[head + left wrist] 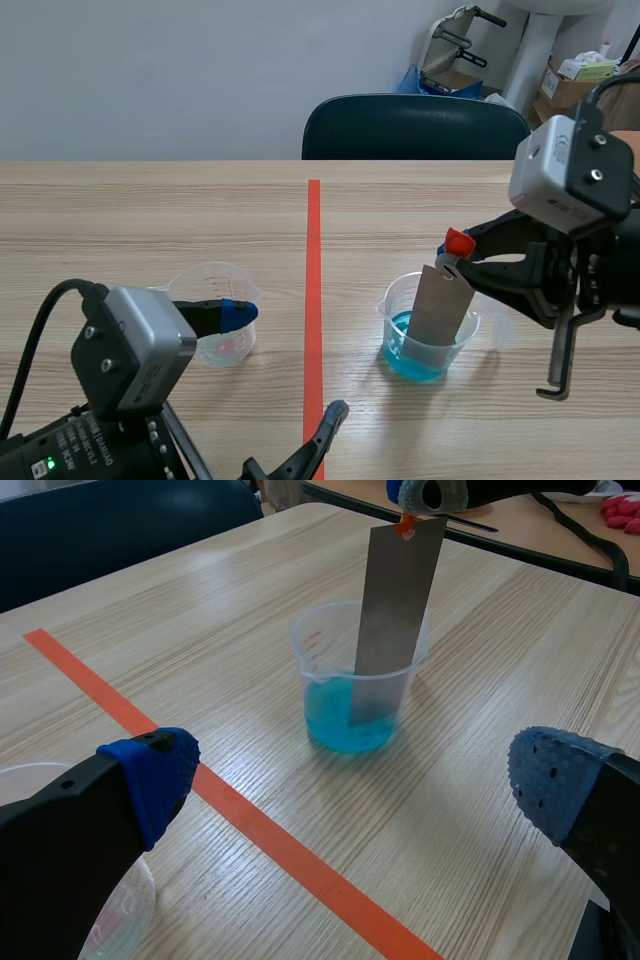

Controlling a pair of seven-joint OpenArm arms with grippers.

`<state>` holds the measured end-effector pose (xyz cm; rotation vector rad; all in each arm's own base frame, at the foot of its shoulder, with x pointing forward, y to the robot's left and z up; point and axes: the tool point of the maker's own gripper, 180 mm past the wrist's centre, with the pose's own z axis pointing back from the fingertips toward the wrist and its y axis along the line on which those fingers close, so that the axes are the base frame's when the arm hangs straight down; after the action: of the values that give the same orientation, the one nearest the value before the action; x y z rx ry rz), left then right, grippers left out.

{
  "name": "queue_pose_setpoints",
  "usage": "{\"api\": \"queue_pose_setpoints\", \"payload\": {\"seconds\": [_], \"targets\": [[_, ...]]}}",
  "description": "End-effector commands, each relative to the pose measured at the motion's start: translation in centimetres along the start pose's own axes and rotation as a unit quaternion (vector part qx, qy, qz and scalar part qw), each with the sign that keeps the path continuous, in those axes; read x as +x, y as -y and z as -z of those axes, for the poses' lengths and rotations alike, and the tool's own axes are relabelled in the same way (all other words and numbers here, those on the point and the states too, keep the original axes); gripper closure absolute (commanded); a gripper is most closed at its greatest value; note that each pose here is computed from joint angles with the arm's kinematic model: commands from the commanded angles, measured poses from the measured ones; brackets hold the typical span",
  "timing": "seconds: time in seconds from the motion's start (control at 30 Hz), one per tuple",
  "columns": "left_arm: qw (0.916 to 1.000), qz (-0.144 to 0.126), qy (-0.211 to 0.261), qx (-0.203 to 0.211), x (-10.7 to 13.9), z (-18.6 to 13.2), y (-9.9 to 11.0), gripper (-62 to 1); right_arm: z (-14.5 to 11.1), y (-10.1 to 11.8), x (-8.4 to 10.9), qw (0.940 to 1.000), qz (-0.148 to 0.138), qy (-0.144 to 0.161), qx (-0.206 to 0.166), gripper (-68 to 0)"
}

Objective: Do the redox reaction experiment

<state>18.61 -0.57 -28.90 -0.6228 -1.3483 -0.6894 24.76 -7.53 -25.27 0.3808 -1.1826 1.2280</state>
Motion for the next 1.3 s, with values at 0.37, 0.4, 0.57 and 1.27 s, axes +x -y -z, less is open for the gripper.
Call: {"api": "queue_pose_setpoints", "payload": {"seconds": [0.37,0.4,0.57,1.27], "targets": [[0.9998,-0.005,0.019,-0.001,1.0,0.2,0.3,-62.3,1.0,0.3,-1.2,0.9990,-0.045,-0.003,-0.003,-0.8],[0.9998,-0.005,0.019,-0.001,1.0,0.2,0.3,-62.3,0.9,0.3,-1.3,0.9990,-0.045,-0.002,-0.003,-0.8],[0.9998,-0.005,0.019,-0.001,1.0,0.2,0.3,-62.3,0.9,0.3,-1.3,0.9989,-0.048,-0.003,-0.003,-0.8],[0.9998,-0.005,0.019,-0.001,1.0,0.2,0.3,-62.3,0.9,0.4,-1.3,0.9988,-0.048,-0.003,-0.004,-0.8]]}}
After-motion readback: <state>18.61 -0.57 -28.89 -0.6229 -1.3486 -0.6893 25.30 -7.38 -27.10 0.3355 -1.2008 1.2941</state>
